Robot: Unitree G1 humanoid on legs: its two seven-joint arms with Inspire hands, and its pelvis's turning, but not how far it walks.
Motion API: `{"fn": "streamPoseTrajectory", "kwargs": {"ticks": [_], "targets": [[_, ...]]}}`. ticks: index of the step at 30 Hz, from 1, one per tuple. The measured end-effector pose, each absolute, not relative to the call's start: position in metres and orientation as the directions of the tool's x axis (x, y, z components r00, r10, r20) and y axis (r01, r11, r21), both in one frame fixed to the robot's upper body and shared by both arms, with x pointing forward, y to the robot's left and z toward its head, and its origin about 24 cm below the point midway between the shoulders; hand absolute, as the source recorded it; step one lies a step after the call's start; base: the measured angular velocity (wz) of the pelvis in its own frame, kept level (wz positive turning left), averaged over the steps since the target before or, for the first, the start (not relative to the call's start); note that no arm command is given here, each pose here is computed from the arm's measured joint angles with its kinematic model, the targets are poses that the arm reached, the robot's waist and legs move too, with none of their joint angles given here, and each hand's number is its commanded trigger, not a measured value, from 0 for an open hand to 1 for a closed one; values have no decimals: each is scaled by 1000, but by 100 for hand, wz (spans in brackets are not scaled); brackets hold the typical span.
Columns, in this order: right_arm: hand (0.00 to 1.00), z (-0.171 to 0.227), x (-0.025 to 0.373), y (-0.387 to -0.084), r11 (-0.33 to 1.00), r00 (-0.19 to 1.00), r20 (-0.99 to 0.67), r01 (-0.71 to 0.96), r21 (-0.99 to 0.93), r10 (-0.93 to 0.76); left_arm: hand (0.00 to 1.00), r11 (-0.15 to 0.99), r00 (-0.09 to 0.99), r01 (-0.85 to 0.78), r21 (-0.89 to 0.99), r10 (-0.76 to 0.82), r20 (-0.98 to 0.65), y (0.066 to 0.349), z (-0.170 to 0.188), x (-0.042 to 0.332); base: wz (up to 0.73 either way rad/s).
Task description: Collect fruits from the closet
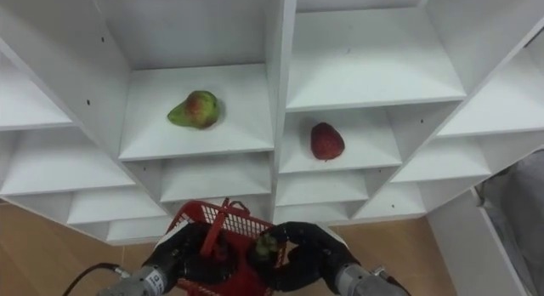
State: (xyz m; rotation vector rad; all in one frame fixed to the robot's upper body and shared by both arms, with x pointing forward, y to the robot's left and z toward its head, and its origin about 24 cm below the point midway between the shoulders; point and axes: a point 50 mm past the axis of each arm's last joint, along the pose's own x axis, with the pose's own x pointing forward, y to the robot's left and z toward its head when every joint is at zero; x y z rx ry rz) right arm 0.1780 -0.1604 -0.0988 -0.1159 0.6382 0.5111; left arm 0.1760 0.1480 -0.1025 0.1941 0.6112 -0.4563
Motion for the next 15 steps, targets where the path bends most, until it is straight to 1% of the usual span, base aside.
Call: {"fn": "streamPoseTrajectory", "kwargs": {"ticks": [3,13,14,15], "targets": [[100,-98,180,-159,867,684,-595,-496,46,422,100,864,703,503,23,-394,-591,145,-102,175,5],[100,-103,184,-161,863,666,-620,-505,34,414,100,833,669,553,5,-440,-599,146,-102,173,1],[91,-104,183,-162,864,663,-627,-502,34,409,100,827,662,563,4,-447,-602,144,-102,173,4],[70,-105,182,-162,865,661,-631,-500,34,407,100,820,655,572,2,-455,-603,143,-103,172,0]]}}
